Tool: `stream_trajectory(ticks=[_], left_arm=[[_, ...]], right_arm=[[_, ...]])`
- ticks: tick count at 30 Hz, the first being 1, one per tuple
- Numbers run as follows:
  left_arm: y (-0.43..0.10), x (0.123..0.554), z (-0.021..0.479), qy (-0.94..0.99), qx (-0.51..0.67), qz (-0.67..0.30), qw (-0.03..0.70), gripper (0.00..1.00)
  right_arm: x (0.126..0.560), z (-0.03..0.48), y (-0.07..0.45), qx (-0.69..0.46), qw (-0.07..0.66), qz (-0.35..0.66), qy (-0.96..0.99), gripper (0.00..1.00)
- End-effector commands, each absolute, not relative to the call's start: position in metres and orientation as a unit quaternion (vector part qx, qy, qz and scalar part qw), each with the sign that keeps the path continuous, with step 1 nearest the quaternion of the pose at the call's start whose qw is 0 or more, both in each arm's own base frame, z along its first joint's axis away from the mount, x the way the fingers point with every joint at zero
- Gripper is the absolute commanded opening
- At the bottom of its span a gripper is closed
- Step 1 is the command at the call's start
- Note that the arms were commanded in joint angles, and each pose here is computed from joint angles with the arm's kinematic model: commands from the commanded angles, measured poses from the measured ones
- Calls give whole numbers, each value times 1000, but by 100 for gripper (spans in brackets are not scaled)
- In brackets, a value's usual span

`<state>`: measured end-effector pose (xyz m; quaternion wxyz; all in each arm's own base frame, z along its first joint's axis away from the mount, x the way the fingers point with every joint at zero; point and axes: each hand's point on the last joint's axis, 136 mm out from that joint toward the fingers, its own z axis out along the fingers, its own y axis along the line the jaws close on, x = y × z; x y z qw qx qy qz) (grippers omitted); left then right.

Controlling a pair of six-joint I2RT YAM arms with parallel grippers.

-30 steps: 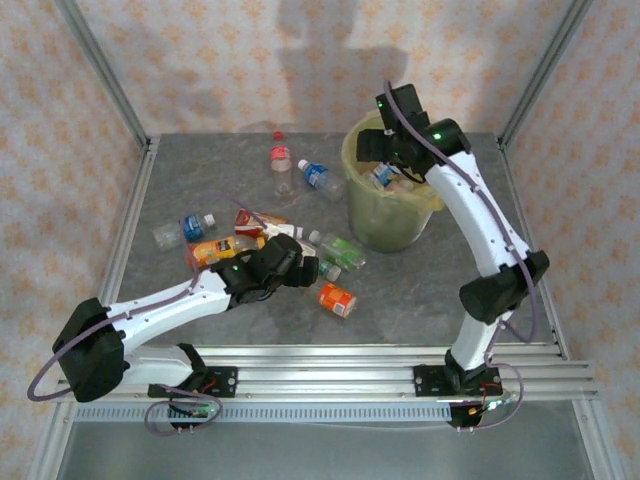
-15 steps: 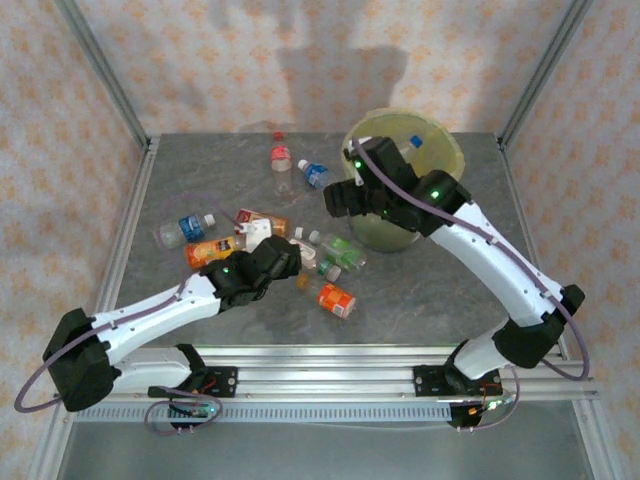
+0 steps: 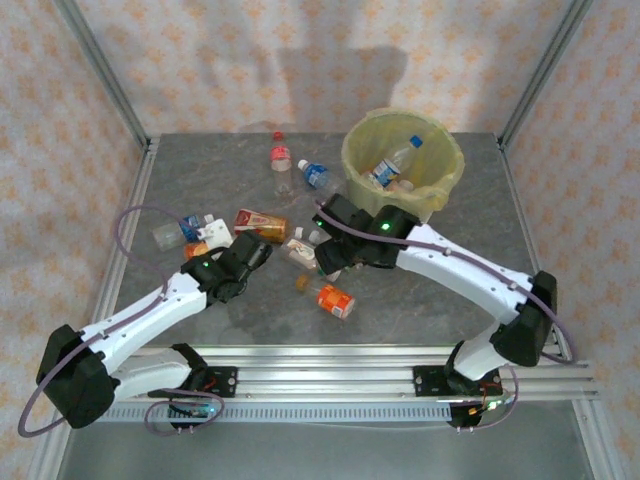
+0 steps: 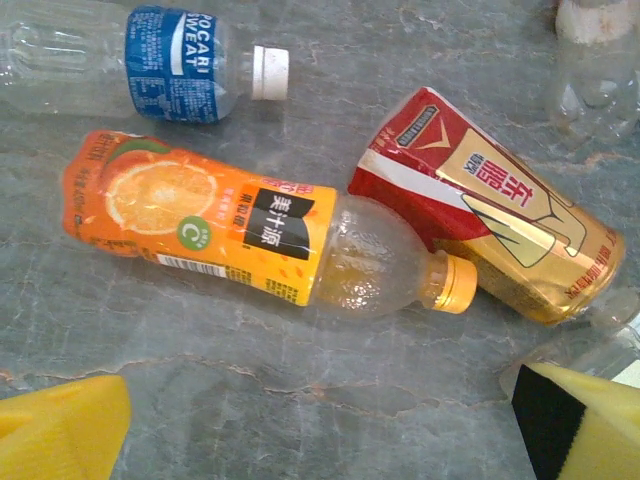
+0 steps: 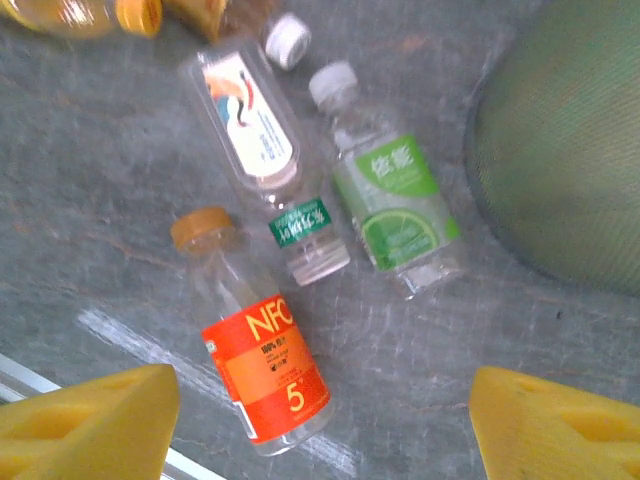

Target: Put the plastic bottles in the bin

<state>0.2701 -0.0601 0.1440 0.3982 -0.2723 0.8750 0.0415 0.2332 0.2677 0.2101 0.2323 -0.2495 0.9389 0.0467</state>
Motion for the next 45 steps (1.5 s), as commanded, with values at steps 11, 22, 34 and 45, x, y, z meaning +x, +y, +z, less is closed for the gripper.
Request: stream_trajectory(ticks=[11,22,34,45], left_arm=[[-25,249,141,849,-329,65,407,100],[-23,247,139,847,-335,60,408,100],[-23,246,137,848,-337,58,405,100],[-23,248,140,846,-337,59,409,100]], right_arm=[[192,105,280,-262,68,51,961,81],[187,60,288,-278,24,33,960,80],[182,29,289,-297,-1,-4,955,76],[189,30,292,-309,6,-23,951,53]])
